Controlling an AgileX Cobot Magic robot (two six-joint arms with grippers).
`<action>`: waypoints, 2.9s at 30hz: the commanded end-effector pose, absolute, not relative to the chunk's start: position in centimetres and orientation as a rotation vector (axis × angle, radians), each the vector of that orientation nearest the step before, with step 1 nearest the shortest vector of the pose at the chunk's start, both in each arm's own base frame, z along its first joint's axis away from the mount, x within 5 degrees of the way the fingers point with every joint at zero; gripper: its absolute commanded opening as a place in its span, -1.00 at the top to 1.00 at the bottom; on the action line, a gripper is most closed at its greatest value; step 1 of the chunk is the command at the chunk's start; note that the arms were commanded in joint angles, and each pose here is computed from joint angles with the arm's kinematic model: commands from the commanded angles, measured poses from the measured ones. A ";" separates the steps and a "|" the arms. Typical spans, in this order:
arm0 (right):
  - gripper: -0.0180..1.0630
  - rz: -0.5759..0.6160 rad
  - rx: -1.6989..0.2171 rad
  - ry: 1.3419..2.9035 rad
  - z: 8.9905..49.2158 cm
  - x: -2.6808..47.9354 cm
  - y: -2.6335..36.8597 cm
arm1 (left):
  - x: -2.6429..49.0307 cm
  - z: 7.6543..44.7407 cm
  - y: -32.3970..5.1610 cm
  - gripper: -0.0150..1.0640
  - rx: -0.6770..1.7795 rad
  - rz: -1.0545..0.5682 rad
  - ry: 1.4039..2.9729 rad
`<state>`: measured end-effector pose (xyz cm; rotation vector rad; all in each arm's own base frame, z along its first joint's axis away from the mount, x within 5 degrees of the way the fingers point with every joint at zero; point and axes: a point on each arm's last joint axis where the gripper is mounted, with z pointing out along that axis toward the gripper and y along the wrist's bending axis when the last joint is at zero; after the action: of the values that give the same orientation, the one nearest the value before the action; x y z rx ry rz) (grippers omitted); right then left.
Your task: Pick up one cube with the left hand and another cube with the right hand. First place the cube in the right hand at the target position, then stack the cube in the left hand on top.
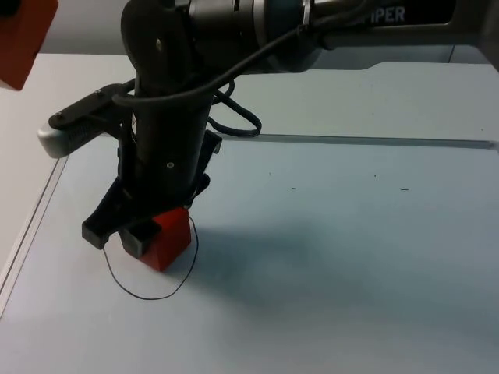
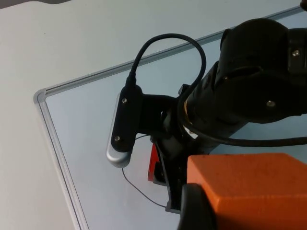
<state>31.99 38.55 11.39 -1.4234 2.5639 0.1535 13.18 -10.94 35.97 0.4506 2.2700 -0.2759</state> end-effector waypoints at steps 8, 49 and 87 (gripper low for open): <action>0.97 0.172 -1.410 2.537 11.5 32.0 39.0 | 13.1 36.0 -11.1 0.98 0.445 -0.300 2.262; -0.52 0.263 -1.223 2.436 22.9 34.3 35.5 | 13.0 36.0 -11.2 0.98 0.438 -0.327 2.276; -0.46 0.444 -1.037 1.703 56.1 15.5 15.1 | 27.3 22.4 -15.2 0.98 0.768 -0.281 2.630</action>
<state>16.11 15.37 55.81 -1.0264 1.7171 0.4286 26.87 -14.96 22.32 0.7629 2.6396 -0.2669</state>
